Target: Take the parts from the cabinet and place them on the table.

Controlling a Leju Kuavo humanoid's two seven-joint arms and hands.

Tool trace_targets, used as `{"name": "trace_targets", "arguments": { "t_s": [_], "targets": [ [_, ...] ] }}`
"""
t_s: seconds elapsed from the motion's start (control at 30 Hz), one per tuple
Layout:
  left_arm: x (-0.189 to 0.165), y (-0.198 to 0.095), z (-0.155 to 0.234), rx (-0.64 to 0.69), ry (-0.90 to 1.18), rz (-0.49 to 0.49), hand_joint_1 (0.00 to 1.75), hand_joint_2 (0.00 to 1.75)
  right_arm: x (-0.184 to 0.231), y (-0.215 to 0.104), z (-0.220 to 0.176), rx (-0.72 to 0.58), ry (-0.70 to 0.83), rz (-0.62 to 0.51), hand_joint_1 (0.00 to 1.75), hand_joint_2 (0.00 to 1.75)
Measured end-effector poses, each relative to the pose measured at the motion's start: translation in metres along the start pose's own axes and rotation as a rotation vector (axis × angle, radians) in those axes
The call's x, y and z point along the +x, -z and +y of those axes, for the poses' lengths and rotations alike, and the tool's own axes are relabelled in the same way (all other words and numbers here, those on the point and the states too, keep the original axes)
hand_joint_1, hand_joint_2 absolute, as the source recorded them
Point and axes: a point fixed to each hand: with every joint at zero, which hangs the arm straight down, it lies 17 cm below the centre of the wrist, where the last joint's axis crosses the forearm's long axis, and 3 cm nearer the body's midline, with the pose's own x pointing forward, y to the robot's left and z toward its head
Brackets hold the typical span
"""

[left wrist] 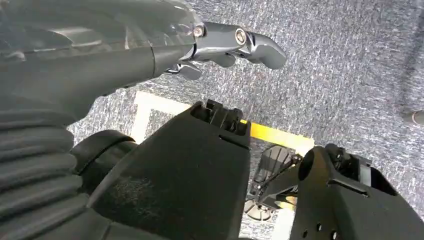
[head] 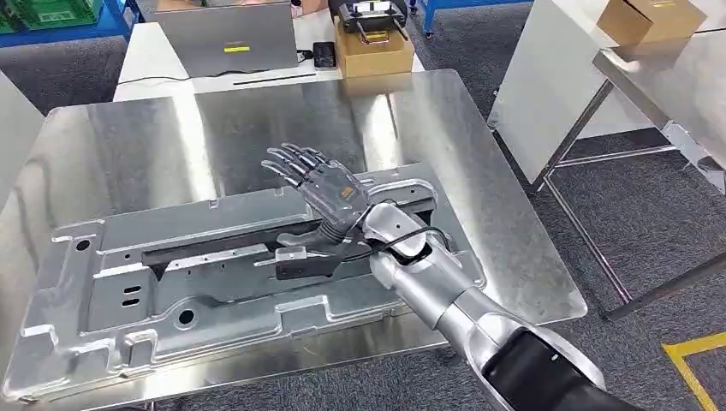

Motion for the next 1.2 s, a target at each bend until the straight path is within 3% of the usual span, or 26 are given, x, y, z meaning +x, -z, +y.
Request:
{"name": "trace_targets", "arguments": {
  "t_s": [0.37, 0.57, 0.8, 1.2],
  "targets": [
    [-0.001, 0.0, 0.002, 0.016, -0.026, 0.009, 0.0, 0.0, -0.004, -0.002, 0.0, 0.01, 0.0, 0.001, 0.0, 0.0],
    [-0.005, -0.001, 0.007, 0.052, -0.062, 0.022, 0.0, 0.0, 0.009, 0.012, -0.019, 0.084, 0.256, 0.033, 0.0, 0.0],
    [-0.014, -0.003, 0.006, 0.062, -0.088, 0.059, 0.0, 0.0, 0.027, 0.031, -0.111, -0.137, 0.095, -0.038, 0.0, 0.0],
    [-0.027, -0.004, 0.002, 0.042, -0.116, 0.146, 0.0, 0.0, 0.097, 0.015, -0.177, -0.344, -0.025, -0.209, 0.0, 0.0]
  ]
}}
